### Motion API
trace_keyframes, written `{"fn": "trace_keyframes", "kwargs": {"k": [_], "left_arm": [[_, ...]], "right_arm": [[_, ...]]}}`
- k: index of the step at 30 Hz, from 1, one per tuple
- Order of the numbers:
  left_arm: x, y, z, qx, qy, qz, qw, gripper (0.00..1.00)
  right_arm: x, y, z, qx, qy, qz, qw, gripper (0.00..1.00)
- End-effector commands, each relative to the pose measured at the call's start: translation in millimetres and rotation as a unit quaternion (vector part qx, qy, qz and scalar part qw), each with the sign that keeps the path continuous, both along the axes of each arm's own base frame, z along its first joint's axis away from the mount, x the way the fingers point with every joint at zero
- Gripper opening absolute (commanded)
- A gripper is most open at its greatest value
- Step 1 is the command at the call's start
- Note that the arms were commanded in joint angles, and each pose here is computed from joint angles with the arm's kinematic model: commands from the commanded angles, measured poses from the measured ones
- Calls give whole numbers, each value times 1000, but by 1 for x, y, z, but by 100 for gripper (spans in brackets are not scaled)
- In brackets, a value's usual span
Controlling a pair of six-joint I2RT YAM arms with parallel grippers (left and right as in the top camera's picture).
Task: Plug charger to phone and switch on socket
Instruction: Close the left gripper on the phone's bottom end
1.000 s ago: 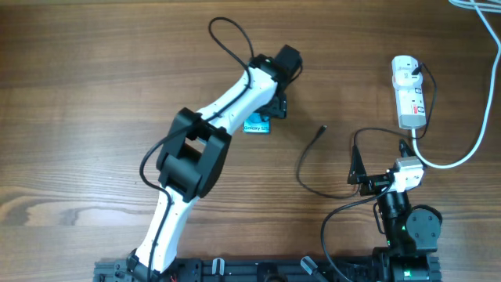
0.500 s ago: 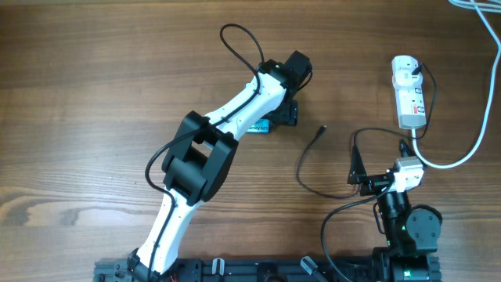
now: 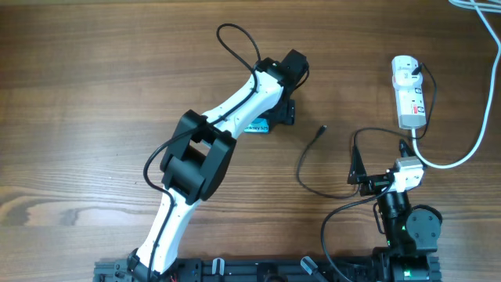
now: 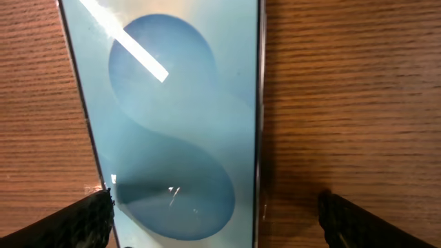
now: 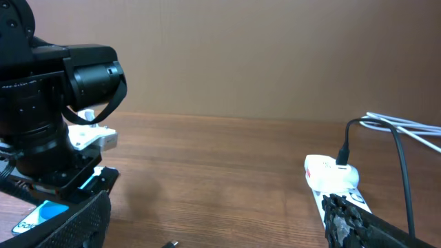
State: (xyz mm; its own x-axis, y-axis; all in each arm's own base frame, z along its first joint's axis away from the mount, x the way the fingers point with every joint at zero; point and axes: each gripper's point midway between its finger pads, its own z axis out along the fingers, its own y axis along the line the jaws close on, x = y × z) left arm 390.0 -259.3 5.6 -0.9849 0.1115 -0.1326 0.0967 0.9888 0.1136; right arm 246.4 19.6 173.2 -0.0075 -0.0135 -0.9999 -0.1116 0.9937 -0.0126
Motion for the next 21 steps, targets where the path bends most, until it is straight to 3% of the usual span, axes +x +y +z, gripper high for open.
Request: {"fn": "trace_keyframes", "kwargs": {"k": [1, 12, 21], "left_arm": [[3, 5, 4, 5, -4, 9, 1000, 100], [26, 38, 19, -8, -20, 76, 997, 100], [29, 34, 17, -22, -20, 78, 997, 100]], "right_arm": [[0, -1, 3, -6, -7, -5, 1000, 100], [0, -1, 2, -6, -7, -5, 1000, 100], [0, -1, 3, -6, -7, -5, 1000, 100]]}}
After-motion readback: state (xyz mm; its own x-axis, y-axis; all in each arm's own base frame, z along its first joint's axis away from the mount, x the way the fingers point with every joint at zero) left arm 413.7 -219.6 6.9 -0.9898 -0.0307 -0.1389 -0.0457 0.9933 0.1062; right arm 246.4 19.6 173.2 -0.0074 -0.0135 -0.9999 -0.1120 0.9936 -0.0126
